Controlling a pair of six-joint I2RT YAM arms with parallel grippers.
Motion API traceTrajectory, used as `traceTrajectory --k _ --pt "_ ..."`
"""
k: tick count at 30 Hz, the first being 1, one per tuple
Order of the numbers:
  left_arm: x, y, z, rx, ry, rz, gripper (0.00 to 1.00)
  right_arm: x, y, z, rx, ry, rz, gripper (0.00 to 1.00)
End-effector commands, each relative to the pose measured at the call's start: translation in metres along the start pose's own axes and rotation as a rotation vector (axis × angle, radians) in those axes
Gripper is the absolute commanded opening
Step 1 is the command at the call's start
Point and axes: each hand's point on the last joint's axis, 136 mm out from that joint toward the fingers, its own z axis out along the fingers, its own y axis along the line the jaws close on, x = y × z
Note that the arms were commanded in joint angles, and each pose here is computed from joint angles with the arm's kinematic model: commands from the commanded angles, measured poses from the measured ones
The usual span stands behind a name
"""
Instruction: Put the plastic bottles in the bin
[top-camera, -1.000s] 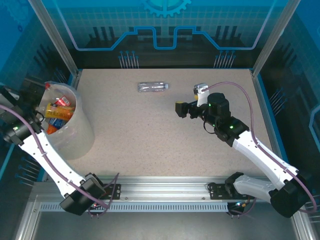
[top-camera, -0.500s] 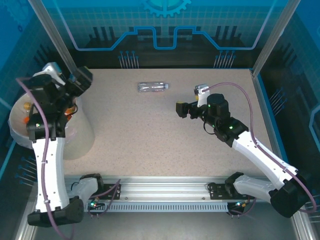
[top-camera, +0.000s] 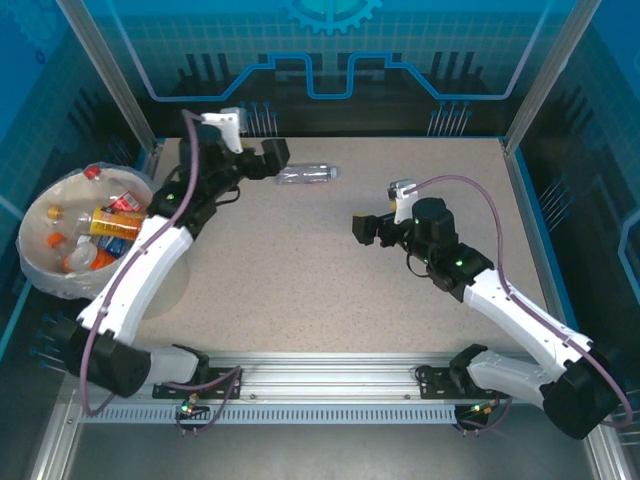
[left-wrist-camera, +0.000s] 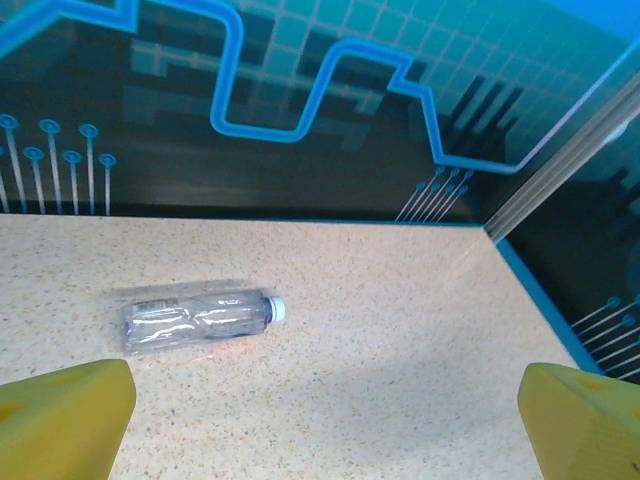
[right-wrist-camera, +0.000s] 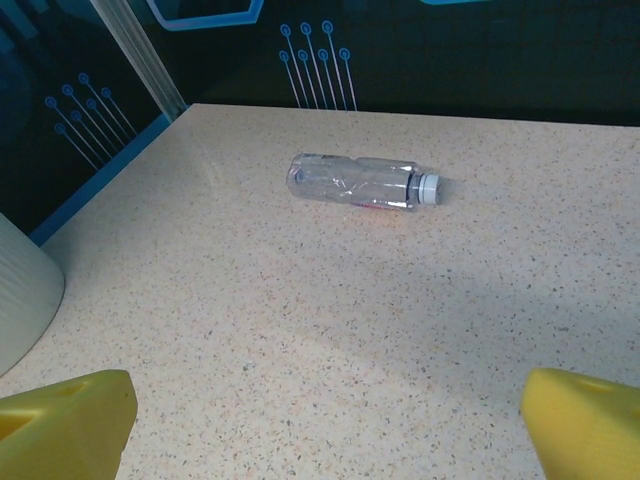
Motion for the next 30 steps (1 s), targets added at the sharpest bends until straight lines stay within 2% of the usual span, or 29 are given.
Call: traceTrajectory --k 1,10,20,26,30 --pt "-0.003 0.003 0.031 0.003 -0.06 0.072 0.99 -0.007 0.0 -0.011 0.018 -0.033 0.025 1.0" --pt "0.026 0.021 0.105 0.003 -0.034 0.131 0.99 -0.004 -0.012 -0.022 0.085 -0.025 0.065 1.0" --pt "0.067 0.039 0.202 0.018 0.116 0.11 0.99 -0.011 -0.01 -0.028 0.084 -0.026 0.082 1.0" --pt "0.087 0.059 0.248 0.032 0.177 0.058 0.99 -0.01 -0.014 -0.037 0.108 -0.017 0.077 1.0" --pt "0.102 0.072 0.269 0.077 0.221 -0.04 0.99 -0.011 -0.02 -0.044 0.135 -0.036 0.077 1.0"
